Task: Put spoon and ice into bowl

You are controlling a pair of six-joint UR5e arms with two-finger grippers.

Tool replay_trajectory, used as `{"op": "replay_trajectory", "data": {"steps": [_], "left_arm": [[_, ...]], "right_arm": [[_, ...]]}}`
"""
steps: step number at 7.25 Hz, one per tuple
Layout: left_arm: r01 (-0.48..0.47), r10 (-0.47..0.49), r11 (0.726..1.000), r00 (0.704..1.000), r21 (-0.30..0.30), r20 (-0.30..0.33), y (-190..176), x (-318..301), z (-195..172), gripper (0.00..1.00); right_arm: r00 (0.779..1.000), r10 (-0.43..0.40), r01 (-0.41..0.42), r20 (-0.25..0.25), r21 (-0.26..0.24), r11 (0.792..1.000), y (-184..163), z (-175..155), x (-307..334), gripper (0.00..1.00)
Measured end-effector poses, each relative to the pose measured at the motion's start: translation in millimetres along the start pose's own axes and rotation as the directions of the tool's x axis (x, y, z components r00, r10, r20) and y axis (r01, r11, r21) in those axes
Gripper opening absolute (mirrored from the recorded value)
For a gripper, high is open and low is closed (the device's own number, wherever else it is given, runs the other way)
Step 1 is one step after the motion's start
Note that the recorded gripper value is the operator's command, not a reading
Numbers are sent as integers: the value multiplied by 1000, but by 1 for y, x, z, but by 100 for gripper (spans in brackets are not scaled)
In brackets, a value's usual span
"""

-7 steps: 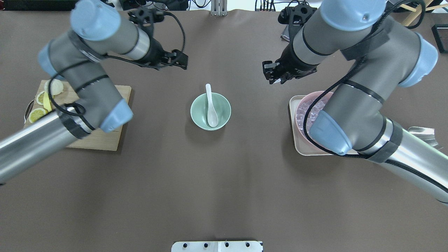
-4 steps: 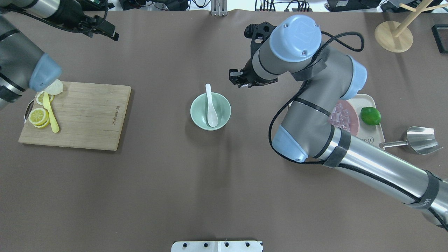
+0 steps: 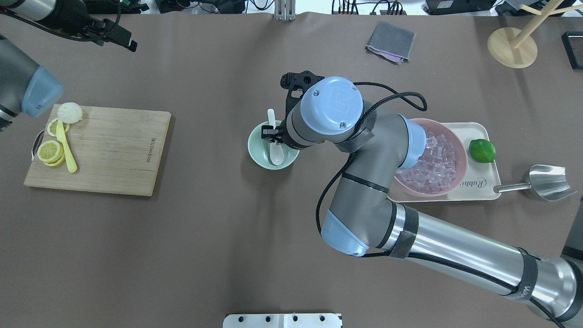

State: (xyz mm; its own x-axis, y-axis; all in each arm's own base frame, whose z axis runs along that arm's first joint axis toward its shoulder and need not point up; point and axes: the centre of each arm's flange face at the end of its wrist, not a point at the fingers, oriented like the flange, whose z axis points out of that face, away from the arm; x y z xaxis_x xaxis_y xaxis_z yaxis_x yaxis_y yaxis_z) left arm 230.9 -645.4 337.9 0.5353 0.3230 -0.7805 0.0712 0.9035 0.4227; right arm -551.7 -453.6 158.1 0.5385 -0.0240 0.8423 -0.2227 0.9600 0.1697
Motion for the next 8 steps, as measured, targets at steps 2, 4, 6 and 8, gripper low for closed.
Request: {"op": "replay_trajectory", "data": {"steps": [2, 4, 6, 8], "left_arm": [[3, -3, 1000, 1000, -8, 3, 6, -5, 5, 98], [-8, 8, 1000, 1000, 3, 5, 13, -10, 7, 98], [-78, 74, 993, 996, 92, 49, 36, -38, 9, 98], [-114, 100, 981, 990, 156, 99, 76, -81, 12, 98]], "right_arm": [[1000, 24, -24, 7, 6, 1000, 6, 0, -9, 100], [999, 50, -50, 10, 1, 999, -3, -7, -9, 100], [996, 79, -81, -34, -76, 994, -34, -45, 48, 100], [984, -39, 12, -172, -156, 988, -43, -109, 153, 100]]}}
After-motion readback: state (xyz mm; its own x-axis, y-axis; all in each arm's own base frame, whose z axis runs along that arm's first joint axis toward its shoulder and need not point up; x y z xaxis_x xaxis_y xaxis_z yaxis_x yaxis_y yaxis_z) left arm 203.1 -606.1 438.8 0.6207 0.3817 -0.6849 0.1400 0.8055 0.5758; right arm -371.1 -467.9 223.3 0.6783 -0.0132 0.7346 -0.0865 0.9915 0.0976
